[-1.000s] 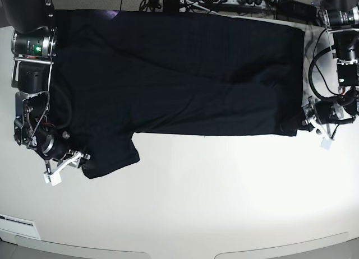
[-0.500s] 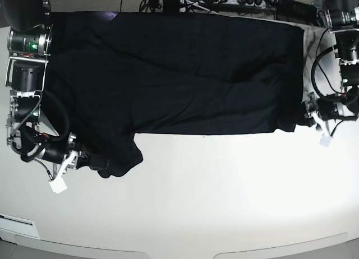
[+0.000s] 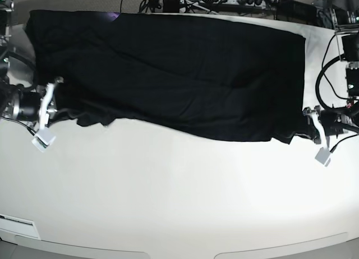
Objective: Fold the T-shirt properly
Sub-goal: 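Lift the hem with both grippers and fold it onto the shoulders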
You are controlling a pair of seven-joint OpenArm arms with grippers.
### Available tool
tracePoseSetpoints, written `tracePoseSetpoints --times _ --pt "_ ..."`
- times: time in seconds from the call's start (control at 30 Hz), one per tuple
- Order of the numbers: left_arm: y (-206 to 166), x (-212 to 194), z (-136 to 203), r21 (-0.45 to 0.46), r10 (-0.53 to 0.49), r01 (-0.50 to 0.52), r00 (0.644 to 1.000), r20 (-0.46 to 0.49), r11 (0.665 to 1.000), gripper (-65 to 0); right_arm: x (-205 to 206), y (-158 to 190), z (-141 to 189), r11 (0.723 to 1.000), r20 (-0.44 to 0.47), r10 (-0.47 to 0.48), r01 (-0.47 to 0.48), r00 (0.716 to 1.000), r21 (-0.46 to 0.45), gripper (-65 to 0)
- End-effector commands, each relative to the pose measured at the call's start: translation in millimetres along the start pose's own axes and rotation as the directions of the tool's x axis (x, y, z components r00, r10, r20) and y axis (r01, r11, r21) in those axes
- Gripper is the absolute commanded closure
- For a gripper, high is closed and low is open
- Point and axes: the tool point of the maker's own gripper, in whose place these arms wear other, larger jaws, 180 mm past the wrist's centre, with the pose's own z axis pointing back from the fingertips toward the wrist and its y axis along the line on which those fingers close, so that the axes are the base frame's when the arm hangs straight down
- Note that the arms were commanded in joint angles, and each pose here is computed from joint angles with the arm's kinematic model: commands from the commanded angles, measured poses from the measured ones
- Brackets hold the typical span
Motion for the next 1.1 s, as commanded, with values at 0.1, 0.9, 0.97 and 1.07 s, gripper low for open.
tracePoseSetpoints --times 0.1,0.9,0.97,1.07 --pt "-17 -4 22 0.026 -0.123 0.125 0.990 -0.065 0.992 0.0 5 -12 34 0.996 0.020 0.026 -0.024 0.999 -0.080 0.0" --pt "-37 -35 68 0.123 -0.168 0.220 0.927 -0.335 0.968 0.0 -61 -6 54 0.985 -0.064 -0.140 0.132 0.988 -0.110 0.0" --pt "-48 -44 67 0.095 -0.203 0.256 0.904 -0.377 0.962 0.0 -62 -6 55 0.985 -0.069 -0.140 0.131 0.988 -0.114 0.0" --pt "-65 -58 66 0.039 -0.269 0.316 0.859 -0.436 0.948 0.0 -62 -6 54 0.985 -0.069 -0.140 0.132 0.988 -0.113 0.0"
